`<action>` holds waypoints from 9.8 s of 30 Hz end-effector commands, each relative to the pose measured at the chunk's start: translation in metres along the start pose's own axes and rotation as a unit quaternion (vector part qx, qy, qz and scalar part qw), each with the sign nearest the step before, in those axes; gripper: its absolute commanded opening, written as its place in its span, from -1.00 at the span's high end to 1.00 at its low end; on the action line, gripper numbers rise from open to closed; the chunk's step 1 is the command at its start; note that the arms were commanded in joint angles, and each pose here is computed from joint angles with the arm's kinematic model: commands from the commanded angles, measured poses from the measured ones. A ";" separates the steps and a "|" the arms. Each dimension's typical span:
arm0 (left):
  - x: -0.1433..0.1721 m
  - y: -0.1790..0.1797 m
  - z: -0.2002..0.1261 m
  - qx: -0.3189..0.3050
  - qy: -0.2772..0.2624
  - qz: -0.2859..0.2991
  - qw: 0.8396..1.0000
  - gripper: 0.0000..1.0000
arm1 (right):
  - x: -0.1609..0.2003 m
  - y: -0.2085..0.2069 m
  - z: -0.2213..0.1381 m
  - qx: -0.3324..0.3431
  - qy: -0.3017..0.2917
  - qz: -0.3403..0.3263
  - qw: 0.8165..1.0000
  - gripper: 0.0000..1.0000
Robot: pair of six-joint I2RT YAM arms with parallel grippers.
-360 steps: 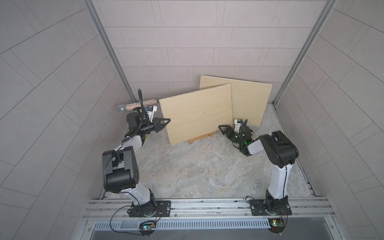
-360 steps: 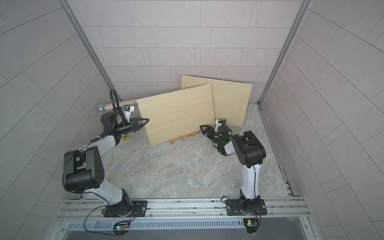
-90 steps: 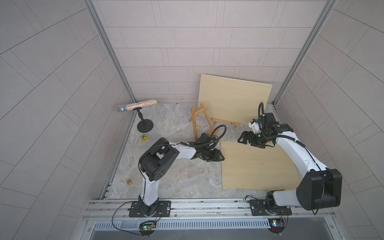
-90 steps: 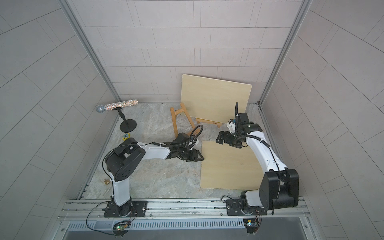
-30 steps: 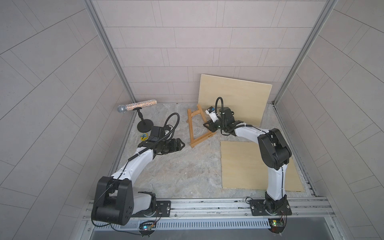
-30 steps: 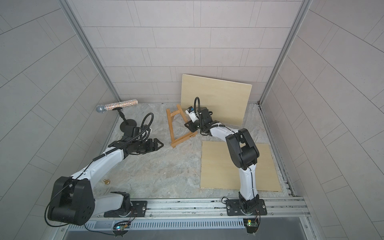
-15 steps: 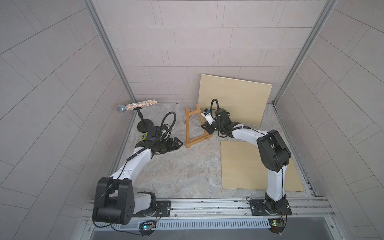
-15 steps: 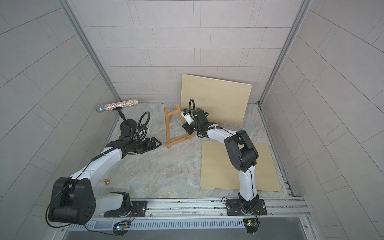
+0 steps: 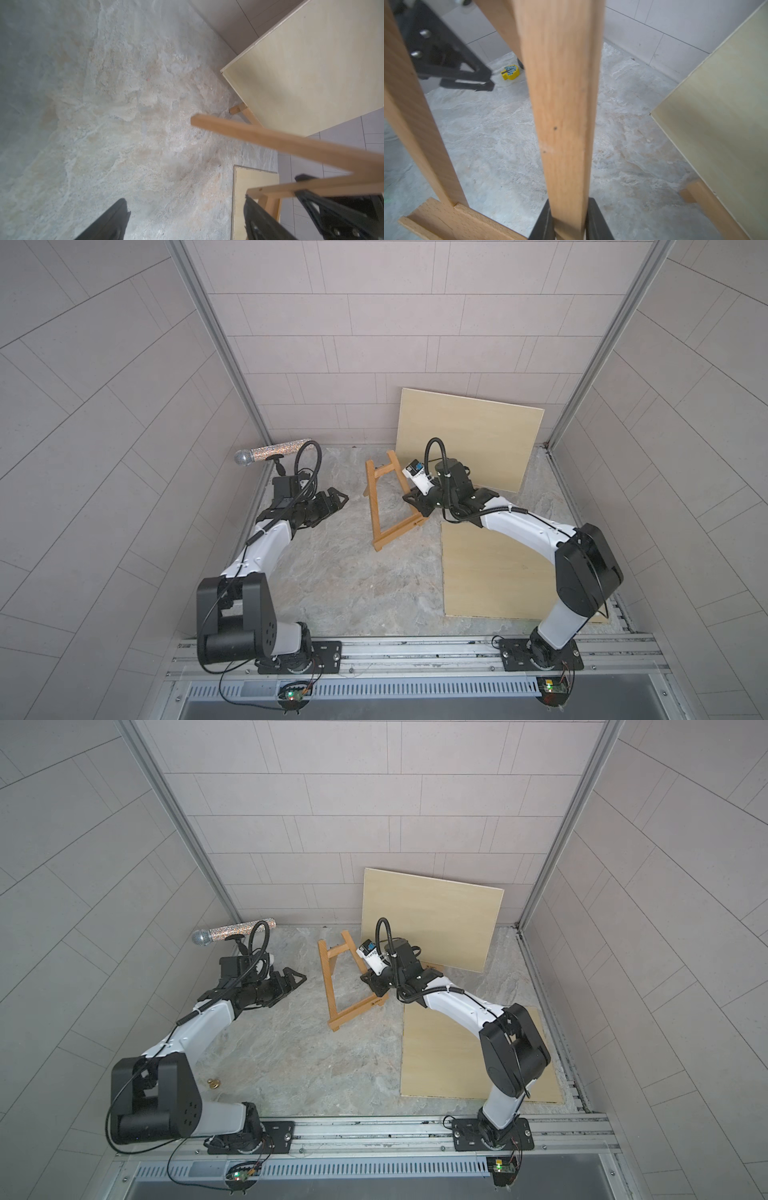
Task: Disassemble the easel
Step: Pick up the easel at the center of the board, then fold up the easel, then place the easel at the center of the board, then move the easel to the center of the board.
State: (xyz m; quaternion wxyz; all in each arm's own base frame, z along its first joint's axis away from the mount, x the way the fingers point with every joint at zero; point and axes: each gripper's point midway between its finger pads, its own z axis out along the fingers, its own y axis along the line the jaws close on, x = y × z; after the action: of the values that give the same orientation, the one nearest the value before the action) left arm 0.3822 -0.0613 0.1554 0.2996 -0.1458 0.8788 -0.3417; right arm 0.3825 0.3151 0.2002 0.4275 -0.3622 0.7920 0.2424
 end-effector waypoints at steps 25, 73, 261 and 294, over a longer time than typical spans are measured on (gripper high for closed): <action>0.071 -0.086 0.034 0.161 0.091 -0.024 0.982 0.41 | -0.012 0.048 -0.025 -0.017 -0.052 0.040 0.998 0.95; 0.145 0.056 0.004 -0.192 0.120 -0.013 0.974 0.25 | 0.160 0.049 0.026 0.094 0.208 0.210 0.951 0.97; 0.114 0.000 0.010 -0.181 0.167 0.070 0.967 -0.60 | 0.146 -0.240 0.015 0.182 -0.325 0.629 0.683 0.61; 0.107 -0.002 -0.005 -0.189 0.145 0.079 0.968 -0.60 | 0.124 -0.145 0.041 0.012 -0.239 0.644 0.727 0.85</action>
State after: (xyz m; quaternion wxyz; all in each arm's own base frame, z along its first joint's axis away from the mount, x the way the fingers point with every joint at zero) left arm 0.3036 -0.1163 0.1112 0.1575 -0.0785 0.9690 -0.1737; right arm 0.4941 0.1772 0.0677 0.3862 0.3578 0.6761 0.5154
